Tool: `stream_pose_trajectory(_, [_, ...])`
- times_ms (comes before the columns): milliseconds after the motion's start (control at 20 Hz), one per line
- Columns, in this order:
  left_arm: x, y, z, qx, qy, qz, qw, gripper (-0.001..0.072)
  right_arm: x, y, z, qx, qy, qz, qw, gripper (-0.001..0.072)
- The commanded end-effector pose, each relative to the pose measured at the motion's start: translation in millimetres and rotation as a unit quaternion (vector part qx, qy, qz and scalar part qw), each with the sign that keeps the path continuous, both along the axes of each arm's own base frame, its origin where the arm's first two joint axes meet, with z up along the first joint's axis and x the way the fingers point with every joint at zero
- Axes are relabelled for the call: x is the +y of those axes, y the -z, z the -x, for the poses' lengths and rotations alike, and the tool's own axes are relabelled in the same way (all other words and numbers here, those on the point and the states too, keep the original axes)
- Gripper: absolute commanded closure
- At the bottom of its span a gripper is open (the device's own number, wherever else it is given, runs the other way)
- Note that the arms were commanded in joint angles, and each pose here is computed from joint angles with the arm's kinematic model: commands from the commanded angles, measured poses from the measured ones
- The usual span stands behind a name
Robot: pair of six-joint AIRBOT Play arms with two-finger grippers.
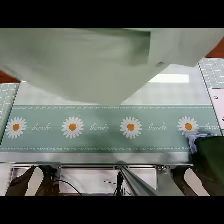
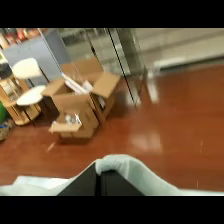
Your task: Fold the shirts.
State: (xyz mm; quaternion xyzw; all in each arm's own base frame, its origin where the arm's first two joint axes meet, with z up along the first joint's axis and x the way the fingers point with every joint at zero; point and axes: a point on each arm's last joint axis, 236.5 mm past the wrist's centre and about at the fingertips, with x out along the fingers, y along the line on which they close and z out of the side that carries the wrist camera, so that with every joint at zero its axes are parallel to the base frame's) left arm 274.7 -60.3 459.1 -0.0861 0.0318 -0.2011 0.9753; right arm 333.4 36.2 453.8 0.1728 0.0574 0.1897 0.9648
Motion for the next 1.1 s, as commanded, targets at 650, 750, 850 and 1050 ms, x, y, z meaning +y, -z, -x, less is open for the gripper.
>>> stream_pose_trajectory(650, [2, -44, 163, -0.015, -0.229, -0.147, 0.962, 0.0673, 20, -81, 148, -0.075, 0.125, 0.128, 0.981, 0.0691])
stream_pose_trajectory(750, [3, -6, 164, 0.064, -0.214, -0.156, 0.962, 0.0673, -2, -42, 152, 0.006, 0.162, 0.161, 0.974, 0.0692])
stream_pose_trajectory(850, [-2, 30, 157, 0.137, -0.174, -0.154, 0.963, 0.0673, -14, 5, 154, 0.110, 0.159, 0.187, 0.963, 0.0692])
stream_pose_trajectory(1050, [3, 89, 116, 0.236, -0.095, -0.131, 0.958, 0.0674, -16, 76, 123, 0.248, 0.076, 0.188, 0.947, 0.0693])
